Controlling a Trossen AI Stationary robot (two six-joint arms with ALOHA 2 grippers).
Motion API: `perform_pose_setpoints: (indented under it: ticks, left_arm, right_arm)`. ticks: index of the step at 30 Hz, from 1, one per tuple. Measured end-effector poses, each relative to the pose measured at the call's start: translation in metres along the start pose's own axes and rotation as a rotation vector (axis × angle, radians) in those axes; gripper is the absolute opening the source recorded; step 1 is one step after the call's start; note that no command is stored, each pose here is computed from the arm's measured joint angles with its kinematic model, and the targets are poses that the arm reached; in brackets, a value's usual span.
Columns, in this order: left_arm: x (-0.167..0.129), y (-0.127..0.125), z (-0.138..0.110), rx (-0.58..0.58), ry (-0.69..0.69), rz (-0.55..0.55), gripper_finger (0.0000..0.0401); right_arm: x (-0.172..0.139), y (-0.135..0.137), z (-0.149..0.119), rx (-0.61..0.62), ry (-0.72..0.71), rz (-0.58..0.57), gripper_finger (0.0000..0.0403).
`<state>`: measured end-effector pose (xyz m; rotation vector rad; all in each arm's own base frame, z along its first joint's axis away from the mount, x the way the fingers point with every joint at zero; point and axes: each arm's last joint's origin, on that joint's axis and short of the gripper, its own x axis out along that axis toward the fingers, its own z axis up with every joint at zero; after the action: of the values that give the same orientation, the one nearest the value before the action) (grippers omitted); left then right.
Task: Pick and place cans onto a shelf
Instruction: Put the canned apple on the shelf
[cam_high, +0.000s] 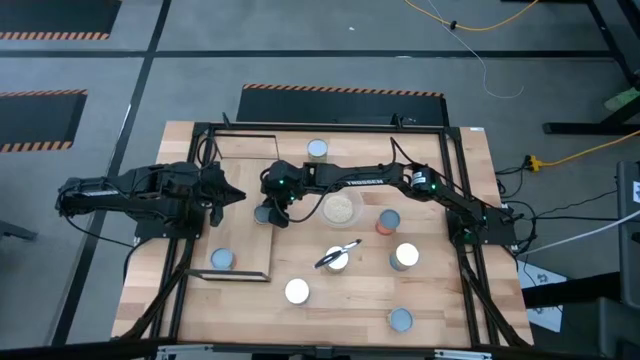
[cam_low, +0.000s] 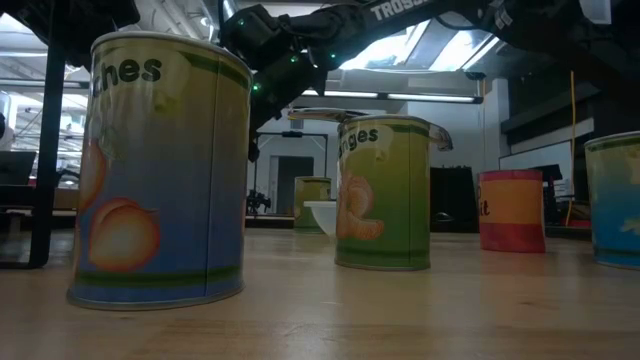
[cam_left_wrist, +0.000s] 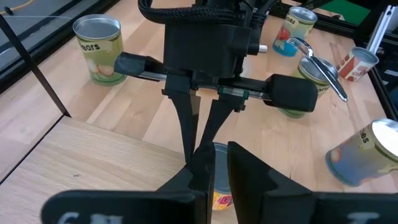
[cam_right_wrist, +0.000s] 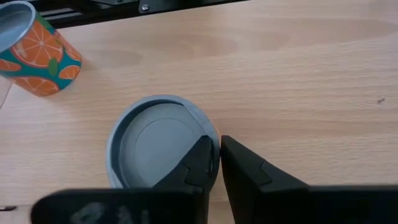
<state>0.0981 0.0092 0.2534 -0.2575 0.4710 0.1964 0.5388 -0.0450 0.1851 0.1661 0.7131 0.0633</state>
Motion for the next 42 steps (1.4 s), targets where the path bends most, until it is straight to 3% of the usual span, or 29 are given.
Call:
perform_pose_setpoints:
  ticks: [8, 19, 27, 34, 42]
  left_arm:
    - [0.000, 0.000, 0.000, 0.000, 0.000, 0.000, 0.0035]
    - [0.000, 0.000, 0.000, 0.000, 0.000, 0.000, 0.0035]
    - [0.000, -0.001, 0.000, -0.015, 0.014, -0.050, 0.0035]
    - [0.000, -0.003, -0.001, -0.045, 0.030, -0.091, 0.0035]
    - [0.000, -0.004, -0.001, -0.022, 0.039, -0.136, 0.0036]
  right_arm:
    - [0.000, 0.000, 0.000, 0.000, 0.000, 0.000, 0.0047]
    - [0.000, 0.000, 0.000, 0.000, 0.000, 0.000, 0.0138]
    - [-0.006, -0.001, -0.001, 0.007, 0.045, 0.035, 0.0142]
    - [-0.045, 0.013, 0.014, -0.102, 0.104, 0.017, 0.0142]
    - [-0.100, 0.057, 0.025, -0.222, 0.168, -0.053, 0.0142]
